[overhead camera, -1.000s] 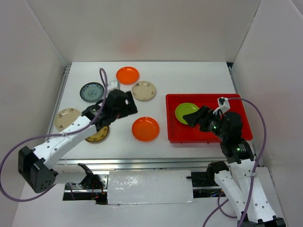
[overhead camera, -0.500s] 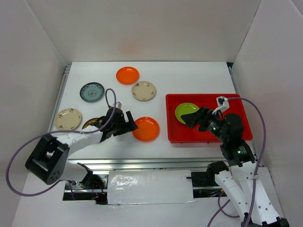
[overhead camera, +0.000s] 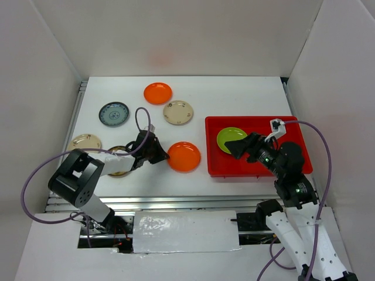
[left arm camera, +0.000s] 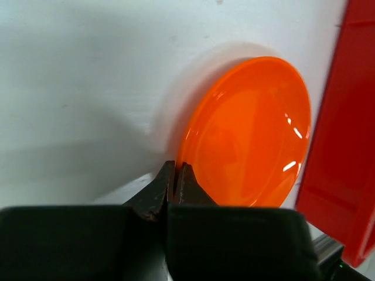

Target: Place the plates into the plastic bin on the countertop

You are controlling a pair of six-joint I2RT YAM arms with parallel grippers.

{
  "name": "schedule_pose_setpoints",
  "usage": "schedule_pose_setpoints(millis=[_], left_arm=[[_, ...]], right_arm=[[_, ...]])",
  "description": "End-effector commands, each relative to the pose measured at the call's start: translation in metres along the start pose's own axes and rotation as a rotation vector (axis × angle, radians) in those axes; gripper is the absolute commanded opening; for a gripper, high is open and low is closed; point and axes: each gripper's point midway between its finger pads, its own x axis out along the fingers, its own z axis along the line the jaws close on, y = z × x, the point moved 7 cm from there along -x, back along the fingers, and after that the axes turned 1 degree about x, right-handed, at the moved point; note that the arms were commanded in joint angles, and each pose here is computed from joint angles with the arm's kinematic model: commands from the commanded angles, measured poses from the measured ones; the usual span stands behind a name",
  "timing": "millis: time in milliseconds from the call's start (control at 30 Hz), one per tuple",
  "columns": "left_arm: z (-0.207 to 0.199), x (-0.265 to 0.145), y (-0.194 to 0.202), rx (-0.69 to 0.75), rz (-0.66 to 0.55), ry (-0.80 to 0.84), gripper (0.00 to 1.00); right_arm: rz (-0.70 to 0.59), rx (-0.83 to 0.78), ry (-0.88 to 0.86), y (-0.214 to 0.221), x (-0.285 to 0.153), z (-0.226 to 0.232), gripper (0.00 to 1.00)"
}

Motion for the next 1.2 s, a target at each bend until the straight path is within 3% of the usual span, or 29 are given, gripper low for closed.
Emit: schedule_pose_setpoints(millis=[0,33,67,133,233,300,400,600,900,1033,1067,1100,1167], left_arm=[[0.024,-0.014,0.003,-0.015,-0.007,-0.226,0.00],[0.022,-0.022,0.001,-0.039,-0.035,-0.273,0.00],[0.014,-0.041,-0.021,-0.052,-0.179,-0.322,0.00],[0.013,-0.069,-0.022,-0.092,-0.248,-0.430,0.00],[-0.029,-0.108,-0.054,-0.045,-0.417,-0.284,0.00],[-0.074,-0.114,-0.071,0.051,-0.399,-0.087,0.00],[-0.130,-0.097,-0.077,0.180,-0.295,0.057,0.00],[-0.221,-0.025,-0.078,0.314,-0.188,0.190,0.00],[-0.243,0.076,-0.060,0.380,-0.052,0.169,0.00],[-0.249,0.083,-0.065,0.387,-0.056,0.150,0.01],[-0.249,0.083,-0.065,0.394,-0.051,0.151,0.12],[-0.250,0.081,-0.066,0.395,-0.052,0.154,0.44],[-0.254,0.075,-0.067,0.398,-0.055,0.181,0.56]], right_arm=[[-0.069,-0.047,-0.049,-0.018,-0.008,0.017,1.00],[-0.069,-0.048,-0.049,-0.018,-0.009,0.017,1.00],[-0.072,-0.050,-0.042,-0.018,-0.009,0.017,1.00],[-0.088,-0.050,-0.025,-0.021,-0.010,0.016,1.00],[-0.127,-0.037,0.008,-0.025,-0.014,0.015,1.00],[-0.175,-0.009,0.055,-0.031,-0.017,0.012,1.00],[-0.257,0.050,0.117,-0.039,-0.024,0.010,1.00],[-0.323,0.091,0.169,-0.050,-0.040,0.014,1.00],[-0.297,0.061,0.151,-0.048,-0.043,0.015,1.00],[-0.284,0.057,0.130,-0.046,-0.042,0.016,1.00],[-0.289,0.056,0.126,-0.047,-0.043,0.016,1.00],[-0.288,0.054,0.123,-0.047,-0.042,0.017,1.00],[-0.286,0.053,0.123,-0.046,-0.042,0.016,1.00]])
